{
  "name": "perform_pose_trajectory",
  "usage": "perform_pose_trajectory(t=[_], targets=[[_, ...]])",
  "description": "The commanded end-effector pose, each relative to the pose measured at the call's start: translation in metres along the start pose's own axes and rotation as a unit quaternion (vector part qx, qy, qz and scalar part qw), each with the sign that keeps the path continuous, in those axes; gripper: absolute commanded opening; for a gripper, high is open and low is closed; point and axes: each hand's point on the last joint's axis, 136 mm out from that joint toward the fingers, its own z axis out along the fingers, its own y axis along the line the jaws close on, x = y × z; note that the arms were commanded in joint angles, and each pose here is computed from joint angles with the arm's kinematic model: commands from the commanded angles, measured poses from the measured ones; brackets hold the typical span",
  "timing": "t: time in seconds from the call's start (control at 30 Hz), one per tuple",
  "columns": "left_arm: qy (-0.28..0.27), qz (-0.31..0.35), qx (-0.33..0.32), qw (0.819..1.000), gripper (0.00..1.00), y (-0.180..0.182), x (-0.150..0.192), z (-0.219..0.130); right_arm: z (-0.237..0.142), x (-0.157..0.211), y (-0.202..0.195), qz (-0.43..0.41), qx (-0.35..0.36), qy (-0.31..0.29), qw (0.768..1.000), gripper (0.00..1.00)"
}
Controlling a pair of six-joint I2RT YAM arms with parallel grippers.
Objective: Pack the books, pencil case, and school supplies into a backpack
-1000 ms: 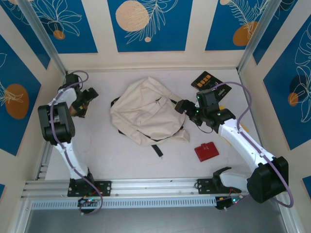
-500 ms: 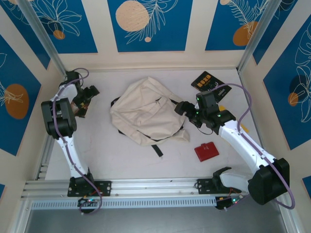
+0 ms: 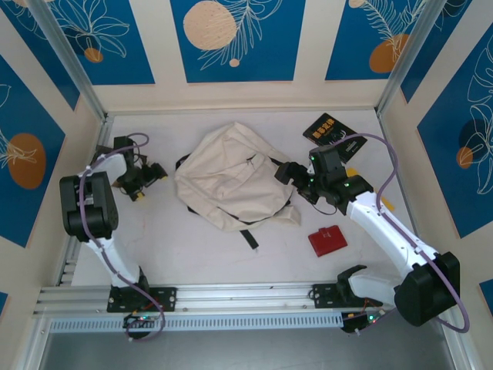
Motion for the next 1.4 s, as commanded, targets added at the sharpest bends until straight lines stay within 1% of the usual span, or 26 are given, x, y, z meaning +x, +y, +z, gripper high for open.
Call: perform_pose_trajectory(t=[0.0,0.07,0.13,0.2,0.3,0.4,0.47,0.63,0.73,0.83,1.03,1.1,1.23,1.3,1.37], targets=[[-0.007,0.006,0.02,1.0,0.96,-0.011,0.004,-0.024,-0.01,0.003,0.006,-0.003,-0.012,0.0,1.0,0.89],[-0.031,0.01,0.026,0.999,0.96,-0.019,-0.009,-0.041,-0.01,0.003,0.007,-0.002,-0.014,-0.001,1.0,0.89],[-0.057,0.014,0.014,0.998,0.96,-0.022,-0.025,-0.055,-0.009,0.004,0.007,-0.001,-0.014,0.001,1.0,0.89],[-0.08,0.016,-0.01,0.997,0.96,-0.019,-0.041,-0.062,-0.008,0.005,0.007,0.0,-0.016,0.003,1.0,0.9],[-0.102,0.02,-0.038,0.994,0.97,-0.017,-0.065,-0.063,-0.006,0.009,0.009,-0.004,-0.025,0.011,1.0,0.91],[-0.11,0.025,-0.059,0.992,0.99,-0.014,-0.088,-0.053,-0.005,0.01,0.009,-0.008,-0.027,0.012,1.0,0.93],[-0.103,0.028,-0.062,0.992,0.99,-0.015,-0.099,-0.041,-0.006,0.01,0.008,-0.01,-0.025,0.011,1.0,0.94],[-0.097,0.032,-0.07,0.992,0.97,-0.019,-0.125,-0.015,-0.005,0.009,0.004,-0.012,-0.018,0.008,1.0,0.94],[-0.099,0.026,-0.084,0.991,0.92,-0.017,-0.136,-0.006,-0.003,0.009,0.004,-0.011,-0.016,0.011,1.0,0.94],[-0.096,0.024,-0.099,0.99,0.82,-0.014,-0.141,0.001,-0.001,0.01,0.004,-0.009,-0.015,0.014,1.0,0.94],[-0.085,0.032,-0.135,0.987,0.72,-0.006,-0.144,0.013,0.004,0.011,0.005,-0.006,-0.013,0.023,1.0,0.93],[-0.075,0.036,-0.139,0.987,0.7,-0.005,-0.143,0.019,0.005,0.011,0.006,-0.005,-0.014,0.026,1.0,0.93],[-0.054,0.044,-0.148,0.987,0.6,-0.005,-0.136,0.025,0.005,0.012,0.007,-0.006,-0.012,0.026,1.0,0.93],[-0.043,0.043,-0.146,0.987,0.51,-0.007,-0.129,0.026,0.004,0.012,0.006,-0.005,-0.009,0.025,1.0,0.93],[-0.037,0.041,-0.147,0.988,0.45,-0.007,-0.122,0.024,0.004,0.012,0.005,-0.004,-0.007,0.024,1.0,0.92]])
